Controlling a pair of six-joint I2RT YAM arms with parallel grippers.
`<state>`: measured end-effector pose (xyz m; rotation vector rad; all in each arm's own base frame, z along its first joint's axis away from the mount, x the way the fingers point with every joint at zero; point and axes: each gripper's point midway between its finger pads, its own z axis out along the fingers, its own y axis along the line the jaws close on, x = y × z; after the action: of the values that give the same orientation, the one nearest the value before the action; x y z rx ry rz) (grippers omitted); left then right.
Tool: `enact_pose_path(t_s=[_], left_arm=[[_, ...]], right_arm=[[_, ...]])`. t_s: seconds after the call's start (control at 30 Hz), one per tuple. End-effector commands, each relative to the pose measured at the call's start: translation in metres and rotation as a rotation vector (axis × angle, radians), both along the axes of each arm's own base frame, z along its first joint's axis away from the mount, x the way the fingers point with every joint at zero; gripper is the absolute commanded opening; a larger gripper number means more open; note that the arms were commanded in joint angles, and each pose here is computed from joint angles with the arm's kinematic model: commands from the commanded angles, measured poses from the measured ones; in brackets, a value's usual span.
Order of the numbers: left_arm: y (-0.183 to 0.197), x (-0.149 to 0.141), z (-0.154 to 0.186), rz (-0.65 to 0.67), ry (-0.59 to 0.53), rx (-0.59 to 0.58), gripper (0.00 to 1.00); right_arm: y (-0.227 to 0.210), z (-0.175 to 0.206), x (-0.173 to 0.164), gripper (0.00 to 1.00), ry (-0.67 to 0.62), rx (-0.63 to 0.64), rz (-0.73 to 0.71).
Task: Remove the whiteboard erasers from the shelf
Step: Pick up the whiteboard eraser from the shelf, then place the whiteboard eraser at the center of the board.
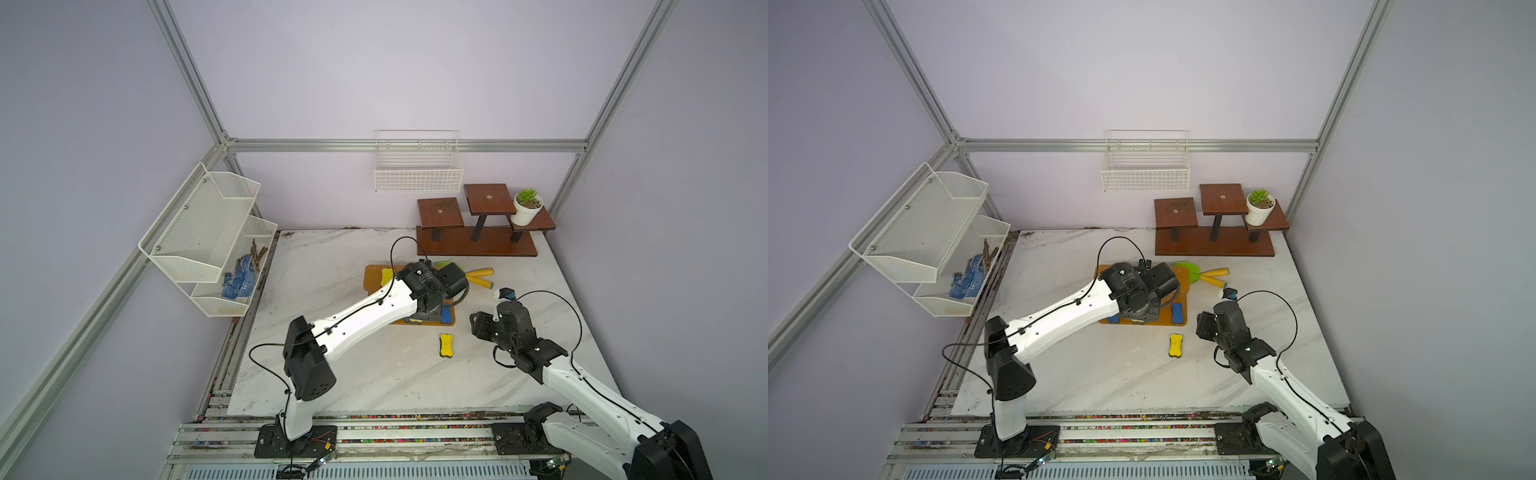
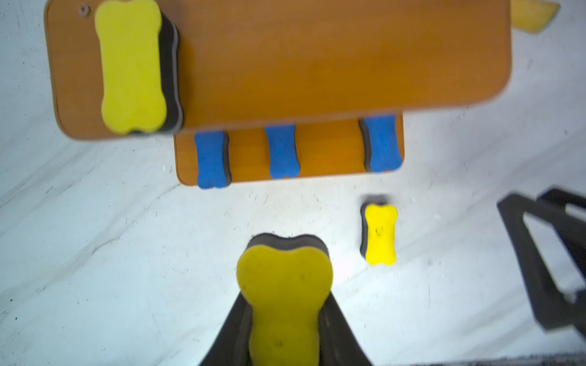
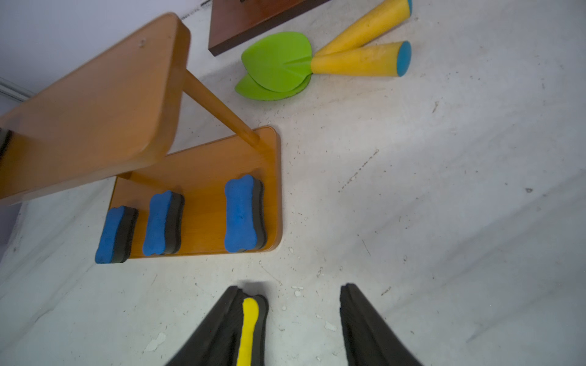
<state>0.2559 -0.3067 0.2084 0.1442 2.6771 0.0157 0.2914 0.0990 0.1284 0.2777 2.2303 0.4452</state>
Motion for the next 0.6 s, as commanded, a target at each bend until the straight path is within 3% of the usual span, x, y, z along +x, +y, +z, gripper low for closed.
enact_pose_path(t_s=[0.0,0.23,0.57], left_arm=[[0.005,-0.009,-0.015,0.086,-0.019,-0.071,0.0],[-0.013,-0.023,-0.069,0.041,0.005,-0.081,0.0],[-0.038,-0.003,-0.12,-0.015,-0.039,-0.118,0.0]], right_arm=[[0.0,0.005,-0.009,0.54,-0.026,0.003,0.033],[-0.003,0.023,-0.018,0.55,-0.105,0.012,0.046],[-0.005,0.035,-0.024,0.57,-0.166,0.017,0.058]])
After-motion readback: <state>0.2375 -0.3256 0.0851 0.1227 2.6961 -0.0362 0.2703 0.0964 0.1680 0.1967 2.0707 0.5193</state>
